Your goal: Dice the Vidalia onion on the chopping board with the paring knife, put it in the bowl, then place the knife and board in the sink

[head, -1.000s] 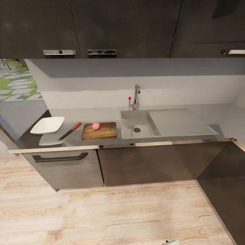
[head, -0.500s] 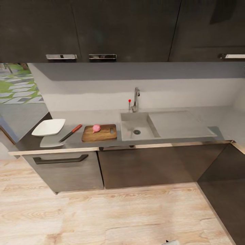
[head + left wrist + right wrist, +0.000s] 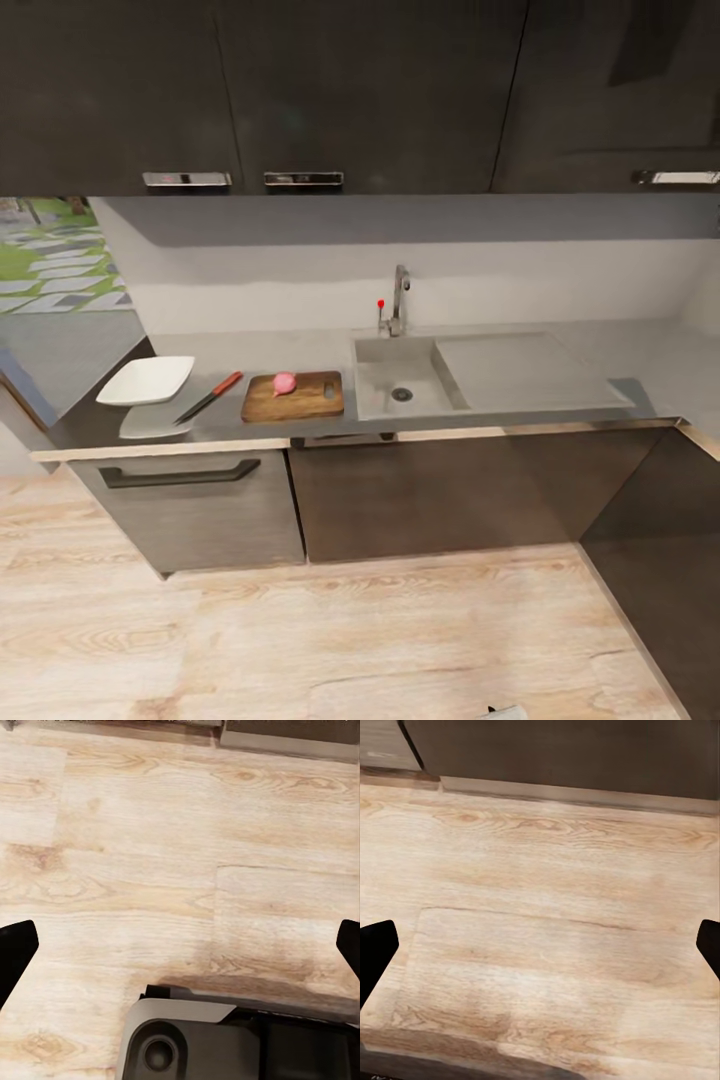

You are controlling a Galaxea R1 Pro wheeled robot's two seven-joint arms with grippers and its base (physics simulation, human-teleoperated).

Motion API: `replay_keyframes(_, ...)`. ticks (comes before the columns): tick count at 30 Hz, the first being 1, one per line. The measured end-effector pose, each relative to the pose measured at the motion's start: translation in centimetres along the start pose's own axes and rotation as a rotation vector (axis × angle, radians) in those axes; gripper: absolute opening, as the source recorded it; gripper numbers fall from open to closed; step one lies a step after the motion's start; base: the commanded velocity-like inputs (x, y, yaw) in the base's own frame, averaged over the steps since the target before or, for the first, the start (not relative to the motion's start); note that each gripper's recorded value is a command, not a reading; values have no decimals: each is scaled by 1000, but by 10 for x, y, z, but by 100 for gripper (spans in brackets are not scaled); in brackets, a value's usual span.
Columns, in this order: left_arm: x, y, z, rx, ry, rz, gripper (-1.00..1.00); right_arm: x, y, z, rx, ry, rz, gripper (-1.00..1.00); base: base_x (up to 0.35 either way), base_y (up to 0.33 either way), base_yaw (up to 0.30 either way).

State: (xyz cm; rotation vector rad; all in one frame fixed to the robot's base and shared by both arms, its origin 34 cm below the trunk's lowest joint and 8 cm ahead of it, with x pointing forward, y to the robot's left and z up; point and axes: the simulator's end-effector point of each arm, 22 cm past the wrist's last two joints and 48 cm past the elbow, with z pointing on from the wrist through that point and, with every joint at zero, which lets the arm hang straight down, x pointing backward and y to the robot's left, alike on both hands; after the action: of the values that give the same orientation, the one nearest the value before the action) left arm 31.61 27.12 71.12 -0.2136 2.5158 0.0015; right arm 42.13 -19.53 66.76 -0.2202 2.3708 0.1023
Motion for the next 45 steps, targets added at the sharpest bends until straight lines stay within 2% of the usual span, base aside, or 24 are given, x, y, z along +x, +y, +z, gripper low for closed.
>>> replay_keyframes(15,-7,-1,0,3,-20,-1,100,-11,-2,0,4,-25,-4,100,0,74,0)
replay_keyframes(39,-15,-2,-1,8,-49,-3,100,-27,-4,-1,8,-61,-10,100,0,286,0)
replay_keyframes(45,-16,-3,-1,9,-55,-3,100,-31,-4,-1,9,-71,-11,100,0,107,0)
